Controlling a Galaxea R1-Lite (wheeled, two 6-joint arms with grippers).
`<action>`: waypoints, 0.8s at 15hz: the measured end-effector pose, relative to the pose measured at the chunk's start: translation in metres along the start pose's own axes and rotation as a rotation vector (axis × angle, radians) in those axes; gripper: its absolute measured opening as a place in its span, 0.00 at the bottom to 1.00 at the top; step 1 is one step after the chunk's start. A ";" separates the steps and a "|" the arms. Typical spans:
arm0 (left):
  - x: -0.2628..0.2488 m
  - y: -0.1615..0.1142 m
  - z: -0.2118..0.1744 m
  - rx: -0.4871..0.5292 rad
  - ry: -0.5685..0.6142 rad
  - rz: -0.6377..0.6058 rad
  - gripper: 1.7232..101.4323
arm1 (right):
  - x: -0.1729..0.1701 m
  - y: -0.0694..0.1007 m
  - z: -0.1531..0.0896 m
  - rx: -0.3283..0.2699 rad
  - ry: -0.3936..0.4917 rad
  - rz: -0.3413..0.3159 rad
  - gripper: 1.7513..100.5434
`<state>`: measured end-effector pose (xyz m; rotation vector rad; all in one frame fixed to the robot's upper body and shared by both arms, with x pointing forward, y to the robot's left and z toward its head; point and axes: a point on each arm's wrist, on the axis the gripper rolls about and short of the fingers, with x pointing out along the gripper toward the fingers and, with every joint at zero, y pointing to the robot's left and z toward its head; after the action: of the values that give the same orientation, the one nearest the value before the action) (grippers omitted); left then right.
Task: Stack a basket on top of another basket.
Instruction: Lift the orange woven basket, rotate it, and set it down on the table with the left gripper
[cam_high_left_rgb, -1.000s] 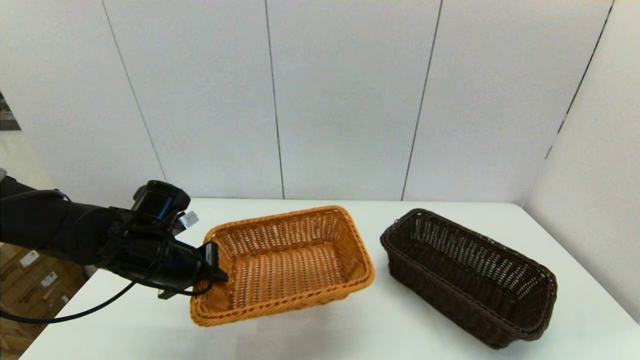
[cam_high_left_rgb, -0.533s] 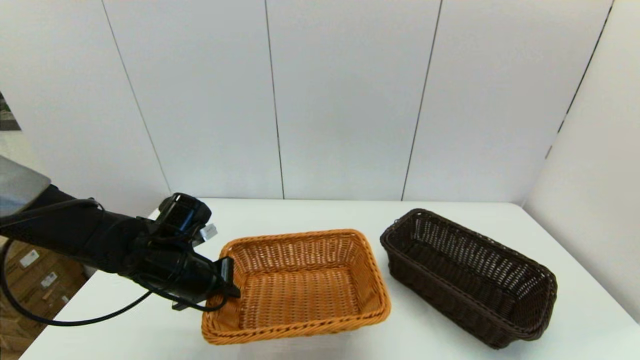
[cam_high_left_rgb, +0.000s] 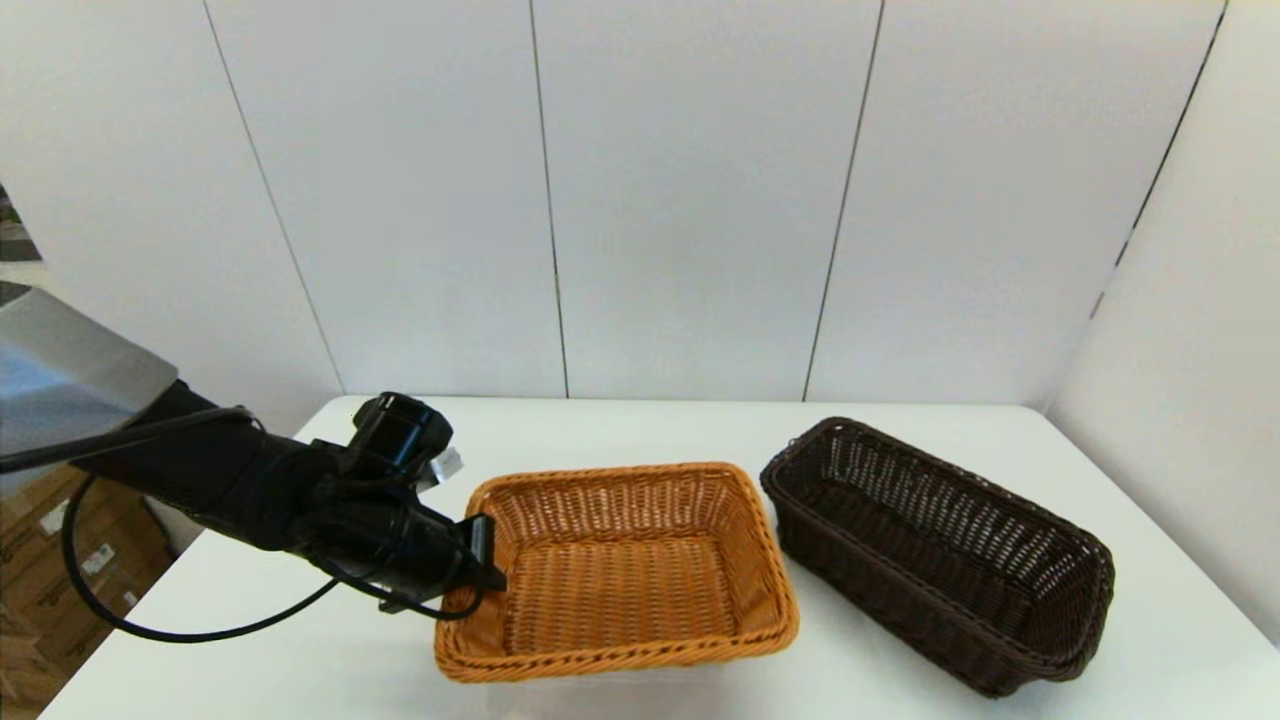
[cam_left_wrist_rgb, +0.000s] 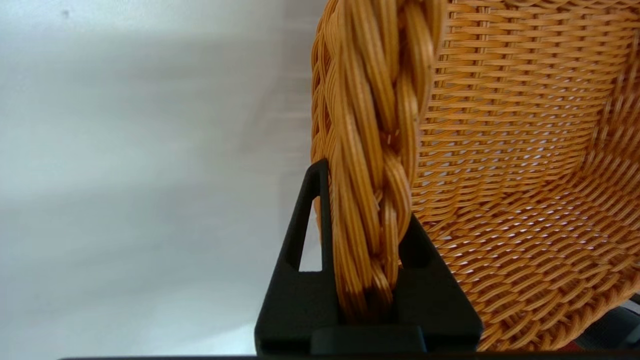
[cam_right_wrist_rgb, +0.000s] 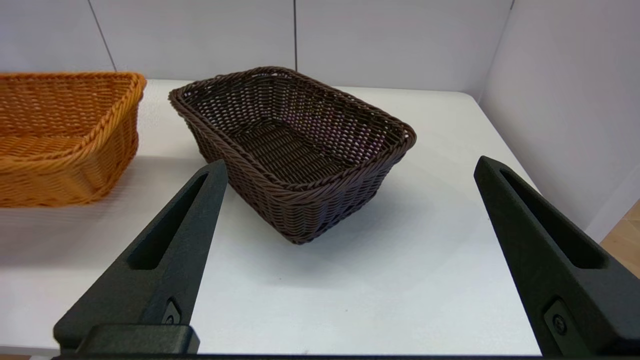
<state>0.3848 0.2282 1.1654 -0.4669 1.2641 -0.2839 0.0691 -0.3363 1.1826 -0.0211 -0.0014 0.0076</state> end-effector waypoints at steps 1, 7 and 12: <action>0.002 -0.001 0.000 0.004 0.003 0.001 0.13 | 0.000 0.000 0.000 0.000 0.000 0.000 0.97; 0.011 -0.006 0.001 0.021 0.017 0.001 0.13 | 0.000 0.000 0.000 0.000 0.000 0.000 0.97; 0.016 -0.007 0.002 0.024 0.025 0.004 0.13 | 0.000 0.000 0.000 0.000 0.000 0.000 0.97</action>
<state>0.3916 0.2157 1.1557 -0.4411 1.2851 -0.3019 0.0691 -0.3363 1.1826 -0.0211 -0.0009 0.0077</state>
